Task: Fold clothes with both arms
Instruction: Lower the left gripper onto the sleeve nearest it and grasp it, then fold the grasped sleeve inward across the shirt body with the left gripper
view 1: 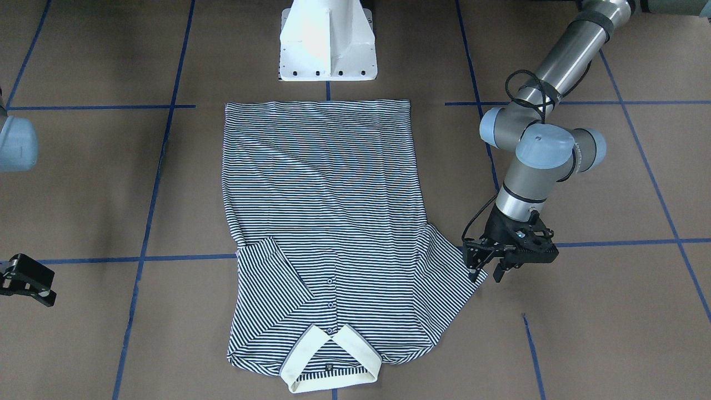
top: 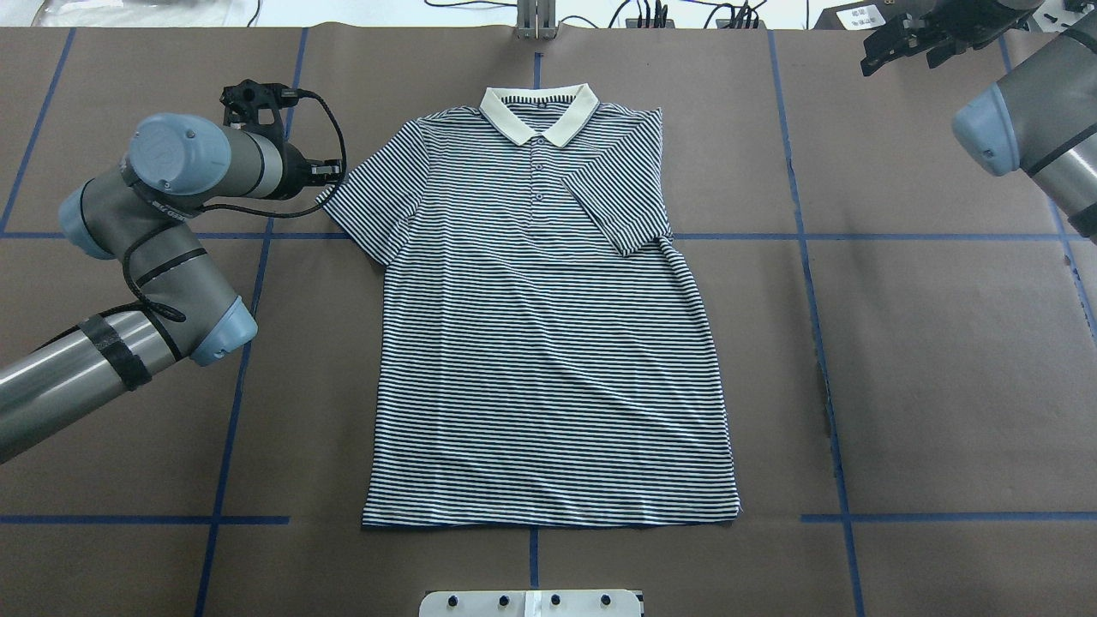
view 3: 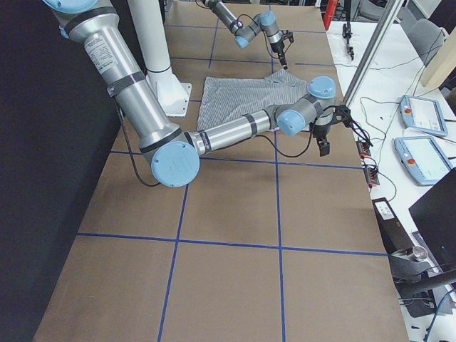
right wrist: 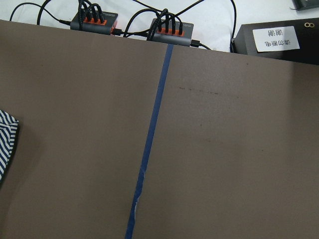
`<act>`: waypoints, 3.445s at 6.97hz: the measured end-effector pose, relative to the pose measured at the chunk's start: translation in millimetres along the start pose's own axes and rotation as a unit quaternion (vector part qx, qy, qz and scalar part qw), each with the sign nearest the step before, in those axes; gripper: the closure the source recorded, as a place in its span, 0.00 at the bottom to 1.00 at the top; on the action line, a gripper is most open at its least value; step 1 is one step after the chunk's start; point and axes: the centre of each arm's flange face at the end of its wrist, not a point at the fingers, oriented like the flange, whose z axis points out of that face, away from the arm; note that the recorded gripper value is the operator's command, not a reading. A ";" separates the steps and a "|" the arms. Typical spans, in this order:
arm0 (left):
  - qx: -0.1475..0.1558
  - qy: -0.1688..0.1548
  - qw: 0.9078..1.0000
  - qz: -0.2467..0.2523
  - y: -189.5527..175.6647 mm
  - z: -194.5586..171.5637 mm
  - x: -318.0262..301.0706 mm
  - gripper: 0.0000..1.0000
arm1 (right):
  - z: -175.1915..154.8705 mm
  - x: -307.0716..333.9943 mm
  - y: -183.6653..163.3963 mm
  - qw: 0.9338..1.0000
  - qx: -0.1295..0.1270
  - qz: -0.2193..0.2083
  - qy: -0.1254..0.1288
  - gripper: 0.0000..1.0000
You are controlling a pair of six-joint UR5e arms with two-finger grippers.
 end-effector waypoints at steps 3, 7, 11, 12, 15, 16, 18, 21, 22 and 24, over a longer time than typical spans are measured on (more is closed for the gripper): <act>-0.004 -0.006 1.000 0.007 9.1 9.3 3.4 0.41 | 1.6 1.6 1.4 1.000 -0.001 0.000 0.002 0.00; -0.009 -0.005 1.000 0.011 17.3 11.9 6.3 1.00 | 3.1 3.1 2.7 1.000 -0.002 0.001 0.003 0.00; -0.003 0.006 1.000 0.012 10.9 2.2 24.5 1.00 | 3.3 4.2 3.6 1.000 -0.003 0.002 0.003 0.00; -0.005 0.003 1.000 0.011 4.0 -3.4 42.0 1.00 | 3.2 4.2 3.6 1.000 -0.003 0.002 0.003 0.00; -0.025 -0.016 1.000 -0.004 -19.6 -25.9 133.2 1.00 | 3.5 4.1 3.7 1.000 -0.003 0.002 0.003 0.00; -0.034 -0.019 0.999 -0.017 -20.2 -30.0 168.9 1.00 | 3.6 4.3 3.9 1.000 -0.003 0.002 0.003 0.00; -0.050 -0.022 0.998 -0.042 -12.8 -21.5 229.2 1.00 | 3.7 4.5 3.9 1.000 -0.002 0.003 0.004 0.00; -0.056 -0.023 0.998 -0.019 -4.7 -15.3 247.1 0.00 | 1.6 -1.8 4.7 1.000 0.000 -0.001 0.001 0.00; -0.057 -0.017 0.998 0.006 -5.1 -19.0 249.3 0.00 | 1.9 -15.5 11.1 1.000 0.000 0.000 -0.006 0.00; -0.056 0.004 0.997 0.050 -1.2 -37.2 242.1 0.00 | 2.7 -74.8 50.9 0.999 -0.003 0.040 -0.032 0.00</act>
